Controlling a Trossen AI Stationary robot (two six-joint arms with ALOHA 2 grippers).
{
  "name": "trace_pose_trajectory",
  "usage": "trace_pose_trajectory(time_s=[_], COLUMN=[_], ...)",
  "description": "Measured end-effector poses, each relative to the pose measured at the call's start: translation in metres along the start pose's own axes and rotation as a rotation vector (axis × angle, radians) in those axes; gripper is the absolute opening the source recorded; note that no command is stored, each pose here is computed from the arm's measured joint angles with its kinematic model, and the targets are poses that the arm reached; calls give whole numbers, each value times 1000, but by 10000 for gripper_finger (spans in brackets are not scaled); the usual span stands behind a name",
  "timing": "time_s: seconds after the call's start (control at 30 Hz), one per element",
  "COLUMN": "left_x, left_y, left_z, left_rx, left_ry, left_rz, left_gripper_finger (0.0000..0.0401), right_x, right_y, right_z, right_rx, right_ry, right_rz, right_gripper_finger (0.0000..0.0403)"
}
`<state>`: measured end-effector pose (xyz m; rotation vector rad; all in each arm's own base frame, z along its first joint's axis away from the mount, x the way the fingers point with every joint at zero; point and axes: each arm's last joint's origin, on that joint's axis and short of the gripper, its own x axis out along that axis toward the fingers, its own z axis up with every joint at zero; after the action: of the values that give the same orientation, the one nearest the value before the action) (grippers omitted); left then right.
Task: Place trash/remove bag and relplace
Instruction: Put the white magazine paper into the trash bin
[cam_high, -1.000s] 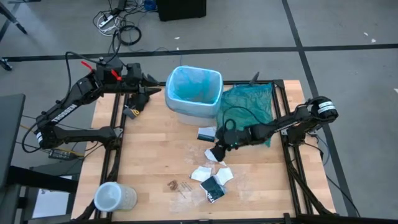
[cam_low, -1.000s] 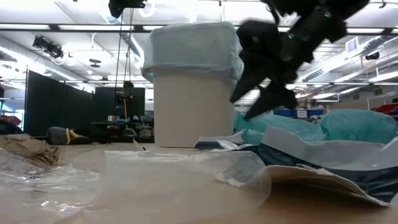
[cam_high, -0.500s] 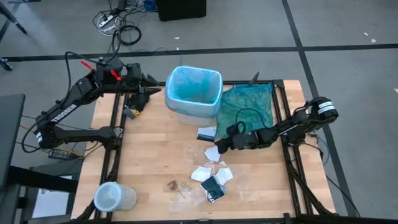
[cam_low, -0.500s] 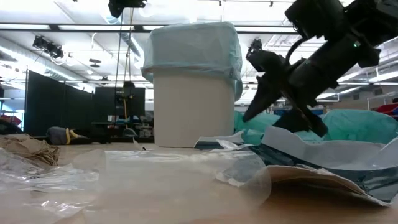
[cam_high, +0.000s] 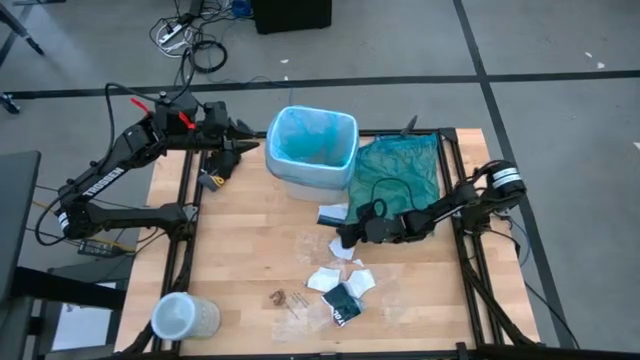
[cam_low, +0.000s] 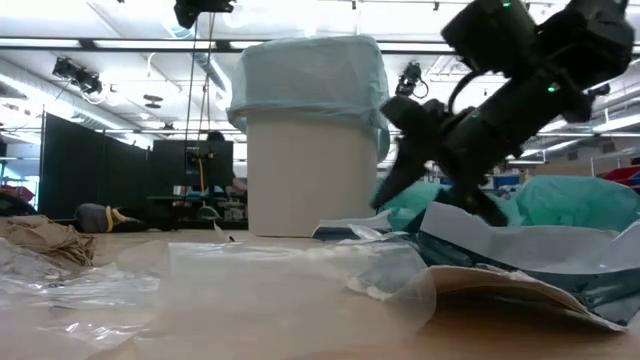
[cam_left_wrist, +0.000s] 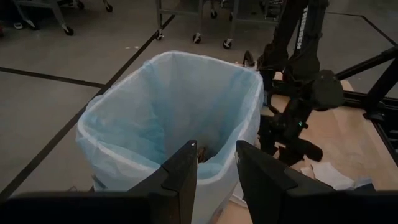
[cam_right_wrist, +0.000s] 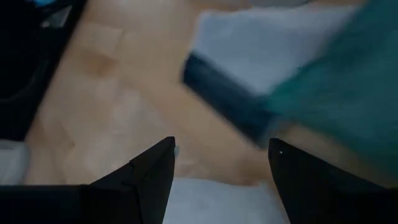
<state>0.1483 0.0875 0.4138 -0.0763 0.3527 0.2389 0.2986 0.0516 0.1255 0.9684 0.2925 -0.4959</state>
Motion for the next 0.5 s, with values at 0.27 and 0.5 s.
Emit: trace_pose_trajectory(time_s=[0.27,0.5], left_x=[0,0], left_y=[0,0], left_z=[0,0], left_rx=[-1,0], left_ry=[-1,-1], left_rz=[0,0], left_gripper_finger=[120,120], right_x=[29,31], right_y=[1,0], right_z=[-3,8], right_rx=[-5,36], right_ry=[13,4], right_rz=[7,6], right_gripper_finger=[244,234])
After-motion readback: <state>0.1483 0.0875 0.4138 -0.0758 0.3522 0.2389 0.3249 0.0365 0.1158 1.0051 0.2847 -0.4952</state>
